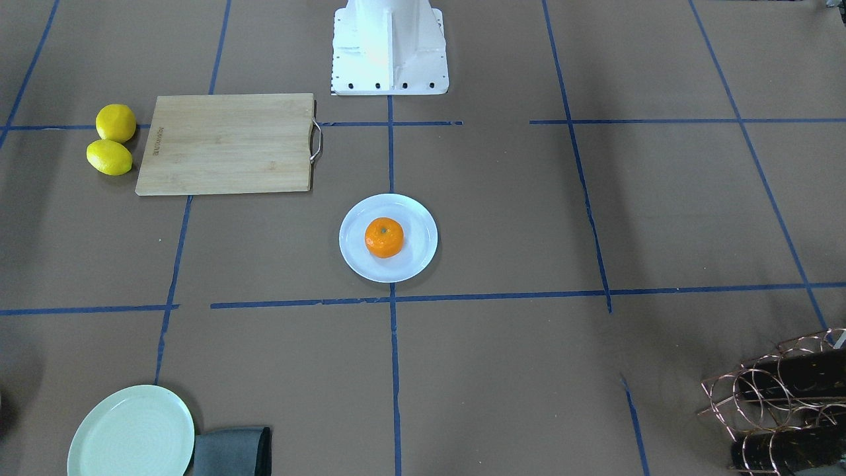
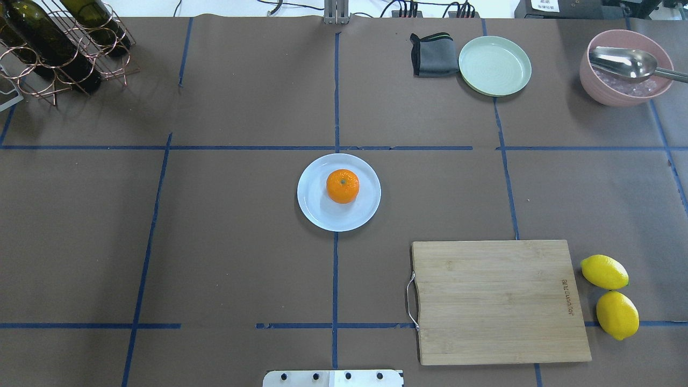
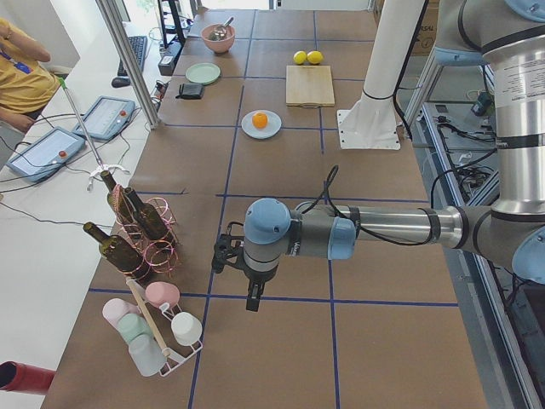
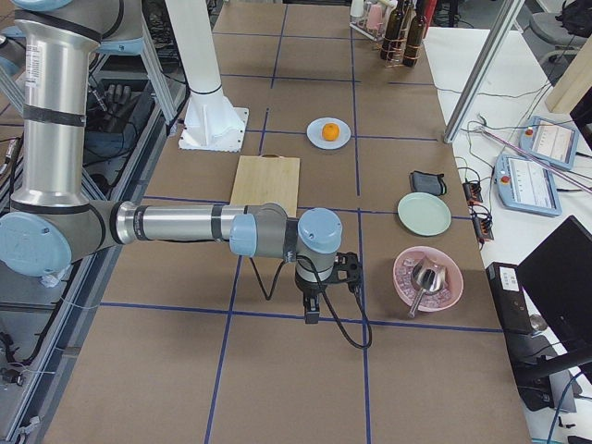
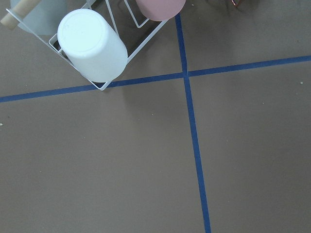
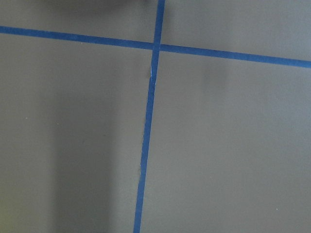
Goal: Pick orange to plate
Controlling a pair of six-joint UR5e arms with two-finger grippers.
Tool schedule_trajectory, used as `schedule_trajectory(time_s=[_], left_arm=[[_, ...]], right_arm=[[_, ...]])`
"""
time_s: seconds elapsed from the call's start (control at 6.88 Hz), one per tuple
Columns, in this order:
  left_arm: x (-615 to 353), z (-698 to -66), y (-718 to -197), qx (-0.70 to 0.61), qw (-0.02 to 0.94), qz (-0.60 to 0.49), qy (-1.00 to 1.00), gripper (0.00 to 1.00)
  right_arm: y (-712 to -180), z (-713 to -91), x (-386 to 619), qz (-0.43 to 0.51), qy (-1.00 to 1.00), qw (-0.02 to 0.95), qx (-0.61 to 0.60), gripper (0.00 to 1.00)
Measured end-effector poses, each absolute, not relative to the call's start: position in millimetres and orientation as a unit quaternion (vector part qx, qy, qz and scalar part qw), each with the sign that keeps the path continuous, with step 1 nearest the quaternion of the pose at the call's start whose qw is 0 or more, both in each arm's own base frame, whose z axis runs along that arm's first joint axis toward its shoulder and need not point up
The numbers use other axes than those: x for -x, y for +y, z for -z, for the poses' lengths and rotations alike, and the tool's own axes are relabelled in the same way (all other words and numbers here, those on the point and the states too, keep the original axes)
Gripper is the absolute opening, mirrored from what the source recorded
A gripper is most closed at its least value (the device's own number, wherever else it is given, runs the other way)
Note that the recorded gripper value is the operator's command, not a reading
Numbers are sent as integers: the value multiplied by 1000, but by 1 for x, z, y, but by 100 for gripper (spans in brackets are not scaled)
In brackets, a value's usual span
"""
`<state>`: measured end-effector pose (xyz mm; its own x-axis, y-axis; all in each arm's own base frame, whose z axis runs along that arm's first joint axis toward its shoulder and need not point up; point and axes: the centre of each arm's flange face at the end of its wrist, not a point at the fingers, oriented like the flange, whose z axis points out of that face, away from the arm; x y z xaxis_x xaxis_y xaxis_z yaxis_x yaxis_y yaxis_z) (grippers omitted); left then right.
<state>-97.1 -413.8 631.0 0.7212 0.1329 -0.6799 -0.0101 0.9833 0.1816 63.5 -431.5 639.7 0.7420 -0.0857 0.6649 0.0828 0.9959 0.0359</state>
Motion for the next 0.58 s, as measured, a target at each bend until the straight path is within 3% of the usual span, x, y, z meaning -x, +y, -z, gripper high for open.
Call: schedule_trajectory(time_s=[0.58], left_arm=[[97, -630, -415, -84, 924, -39, 371, 100]], right_arm=[[-432, -638, -62, 41, -364, 930, -1, 100]])
